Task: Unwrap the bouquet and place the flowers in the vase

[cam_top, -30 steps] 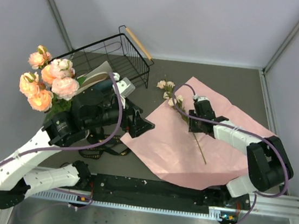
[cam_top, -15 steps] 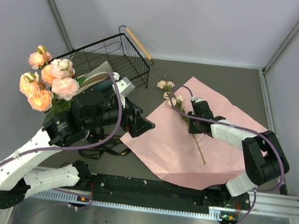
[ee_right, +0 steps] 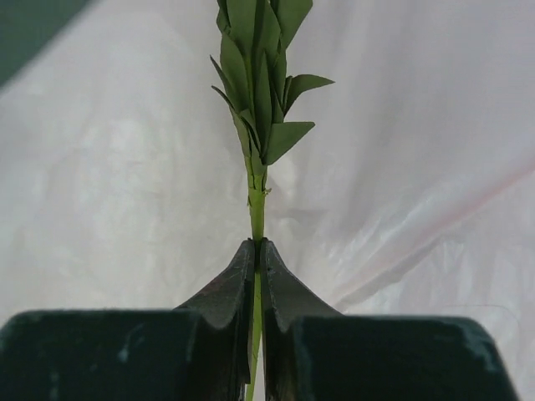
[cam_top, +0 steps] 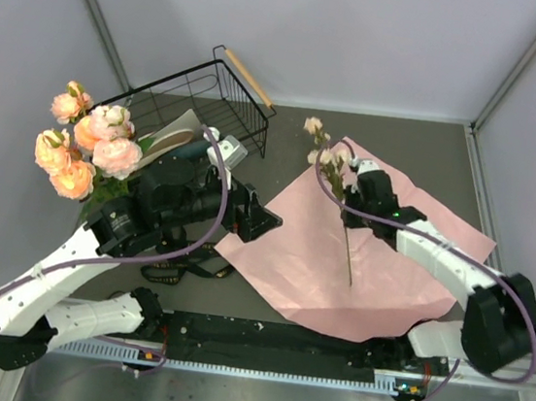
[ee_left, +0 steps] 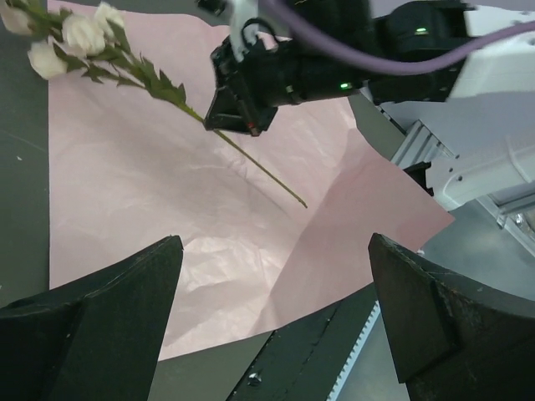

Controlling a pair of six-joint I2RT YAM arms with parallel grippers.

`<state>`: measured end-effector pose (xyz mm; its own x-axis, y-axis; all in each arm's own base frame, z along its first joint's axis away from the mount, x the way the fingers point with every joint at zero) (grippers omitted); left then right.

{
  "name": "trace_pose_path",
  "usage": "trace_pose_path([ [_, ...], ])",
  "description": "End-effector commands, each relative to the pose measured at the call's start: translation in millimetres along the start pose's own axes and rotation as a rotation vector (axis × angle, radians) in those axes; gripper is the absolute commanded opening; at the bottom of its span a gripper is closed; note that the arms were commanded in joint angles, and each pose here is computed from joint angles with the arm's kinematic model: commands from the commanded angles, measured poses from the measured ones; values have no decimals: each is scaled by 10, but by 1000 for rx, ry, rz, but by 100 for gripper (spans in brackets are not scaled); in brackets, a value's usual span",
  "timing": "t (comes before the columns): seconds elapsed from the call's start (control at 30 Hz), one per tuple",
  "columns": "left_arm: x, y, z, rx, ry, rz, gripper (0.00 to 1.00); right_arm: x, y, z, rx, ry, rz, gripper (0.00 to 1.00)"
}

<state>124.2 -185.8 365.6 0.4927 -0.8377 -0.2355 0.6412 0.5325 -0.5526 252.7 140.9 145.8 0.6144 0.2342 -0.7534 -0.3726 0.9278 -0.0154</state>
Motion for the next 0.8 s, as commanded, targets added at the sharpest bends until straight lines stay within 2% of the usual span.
trace_pose_path([
  [0.0,16,-63,150,-10,-84,-11,99,-639,108,519,-30,-276,131,0],
  [0.23,-36,-94,194,-49,-146,-27,99,-1197,388,448,-37,-458,538,0],
  [0.27,-60,-84,215,-58,-176,-11,99,-1309,479,405,-40,-517,671,0],
  [0.37,-191,-53,257,-113,-305,16,99,-1440,617,293,-37,-602,881,0],
  [0.4,-308,-105,329,-129,-384,-26,99,-1497,638,258,-37,-621,912,0],
  [0.43,-303,-68,287,-143,-396,-29,99,-1520,655,236,-34,-629,936,0],
  [0.53,-371,-94,282,-182,-454,-90,90,-1600,716,174,-48,-626,1002,0],
  [0.57,-370,-89,277,-198,-459,-90,77,-1634,738,159,-58,-626,1022,0],
  [0.67,-355,-76,255,-237,-471,-99,62,-1734,761,170,-71,-648,1052,0],
  [0.77,-344,-16,239,-281,-520,-77,61,-1806,781,189,-85,-664,1086,0],
])
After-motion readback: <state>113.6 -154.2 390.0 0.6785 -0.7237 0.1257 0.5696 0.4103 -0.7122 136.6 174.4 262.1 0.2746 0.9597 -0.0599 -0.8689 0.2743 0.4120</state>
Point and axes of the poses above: each gripper's point midway between its finger pads, its own x axis out along the fingers, its own y axis along the line the jaws close on, z = x × y, the point moved 9 cm from there along -x, back along the fingers, and after that the axes turned 10 degrees about -x, right-handed, at the moved point
